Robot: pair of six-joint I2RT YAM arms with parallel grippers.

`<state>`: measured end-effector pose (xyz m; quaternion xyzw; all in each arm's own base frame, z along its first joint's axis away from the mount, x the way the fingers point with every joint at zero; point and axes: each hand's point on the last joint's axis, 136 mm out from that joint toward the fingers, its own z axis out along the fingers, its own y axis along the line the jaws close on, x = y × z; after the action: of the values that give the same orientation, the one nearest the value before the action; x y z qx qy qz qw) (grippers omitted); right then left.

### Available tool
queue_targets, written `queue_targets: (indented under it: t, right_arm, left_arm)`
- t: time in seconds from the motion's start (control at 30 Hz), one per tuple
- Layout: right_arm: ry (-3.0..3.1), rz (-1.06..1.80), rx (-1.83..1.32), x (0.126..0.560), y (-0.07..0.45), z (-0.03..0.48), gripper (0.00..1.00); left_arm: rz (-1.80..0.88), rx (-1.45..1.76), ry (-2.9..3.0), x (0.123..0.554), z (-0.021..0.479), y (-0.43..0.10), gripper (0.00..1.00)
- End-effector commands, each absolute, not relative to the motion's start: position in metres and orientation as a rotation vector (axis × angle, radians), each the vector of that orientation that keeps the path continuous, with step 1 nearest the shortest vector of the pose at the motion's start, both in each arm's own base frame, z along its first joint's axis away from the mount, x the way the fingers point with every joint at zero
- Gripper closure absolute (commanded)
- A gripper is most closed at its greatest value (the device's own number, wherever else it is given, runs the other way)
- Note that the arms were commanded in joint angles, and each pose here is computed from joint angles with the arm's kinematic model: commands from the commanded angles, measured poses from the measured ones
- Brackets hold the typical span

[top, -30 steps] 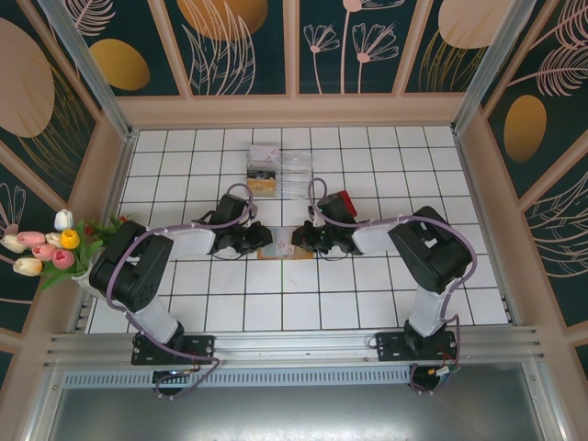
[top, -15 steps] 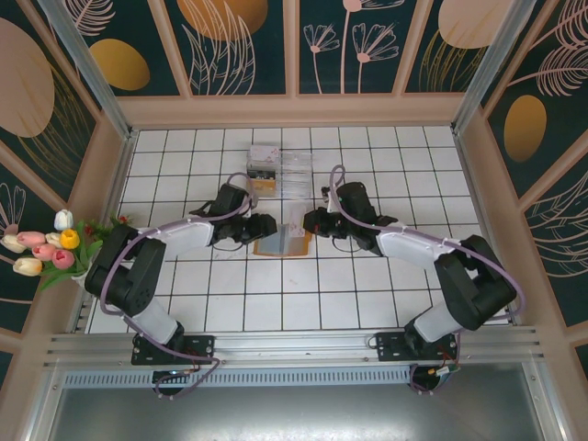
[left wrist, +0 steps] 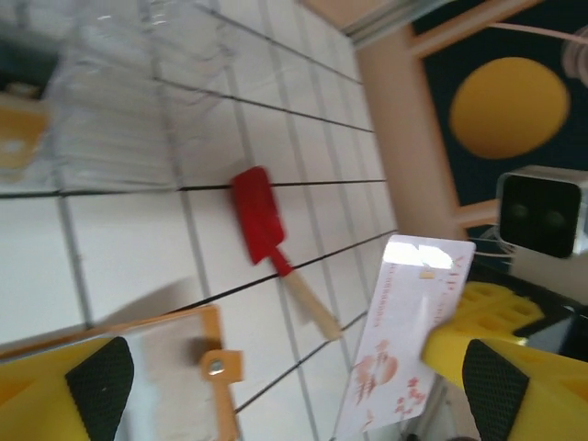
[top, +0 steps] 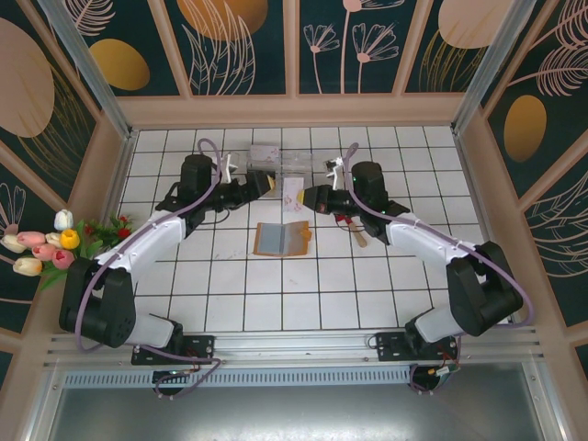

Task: Take the credit cards out of the card holder

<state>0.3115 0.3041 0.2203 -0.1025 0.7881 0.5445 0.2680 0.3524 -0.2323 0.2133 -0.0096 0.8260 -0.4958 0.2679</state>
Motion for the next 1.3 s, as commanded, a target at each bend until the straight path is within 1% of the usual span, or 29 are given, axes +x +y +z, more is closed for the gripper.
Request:
queue_targets:
  t: [0.0, 0.03, 0.1, 0.2, 0.27, 0.5, 0.53, 0.6, 0.7, 0.83, 0.9, 1.0, 1.13, 1.27]
  right_arm:
    - [1.968, 1.623, -0.391, 0.310, 0.319, 0.265, 0.95]
    - [1.950, 1.648, -0.397, 0.310, 0.320, 0.269, 0.95]
    - [1.925, 1.706, -0.412, 0.310, 0.325, 0.276, 0.96]
    - [1.900, 1.768, -0.418, 0.311, 0.330, 0.281, 0.95]
    - [1.888, 1.789, -0.423, 0.313, 0.332, 0.283, 0.96]
    - [1.885, 1.828, -0.417, 0.315, 0.336, 0.282, 0.94]
    - [1.881, 1.835, -0.413, 0.316, 0.336, 0.283, 0.94]
    - [1.877, 1.848, -0.399, 0.317, 0.336, 0.284, 0.92]
    - [1.874, 1.867, -0.349, 0.319, 0.336, 0.286, 0.86]
    - [1.866, 1.887, -0.266, 0.318, 0.336, 0.289, 0.71]
    - [1.844, 1.890, -0.229, 0.316, 0.336, 0.293, 0.68]
    - [1.801, 1.916, -0.189, 0.310, 0.338, 0.301, 0.69]
    - [1.728, 1.950, -0.132, 0.307, 0.335, 0.313, 0.77]
    - [1.693, 1.954, -0.120, 0.305, 0.335, 0.318, 0.81]
  left_arm:
    - [-1.547, 0.134, 2.077, 0.345, 0.258, -0.251, 0.11]
    - [-1.581, 0.171, 2.054, 0.342, 0.263, -0.254, 0.14]
    - [-1.585, 0.190, 2.027, 0.342, 0.267, -0.255, 0.19]
    - [-1.606, 0.202, 1.989, 0.344, 0.275, -0.257, 0.30]
    - [-1.653, 0.204, 1.963, 0.343, 0.281, -0.259, 0.42]
    - [-1.732, 0.196, 1.932, 0.343, 0.287, -0.262, 0.75]
    - [-1.745, 0.194, 1.924, 0.342, 0.289, -0.263, 0.82]
    - [-1.766, 0.169, 1.918, 0.343, 0.289, -0.263, 1.00]
    - [-1.768, 0.134, 1.903, 0.346, 0.289, -0.261, 1.00]
    - [-1.756, 0.083, 1.867, 0.350, 0.296, -0.257, 1.00]
    - [-1.749, 0.045, 1.847, 0.352, 0.300, -0.254, 1.00]
    - [-1.742, -0.008, 1.816, 0.354, 0.305, -0.249, 1.00]
    - [-1.744, -0.045, 1.794, 0.354, 0.307, -0.246, 1.00]
    - [-1.747, -0.074, 1.785, 0.354, 0.307, -0.243, 1.00]
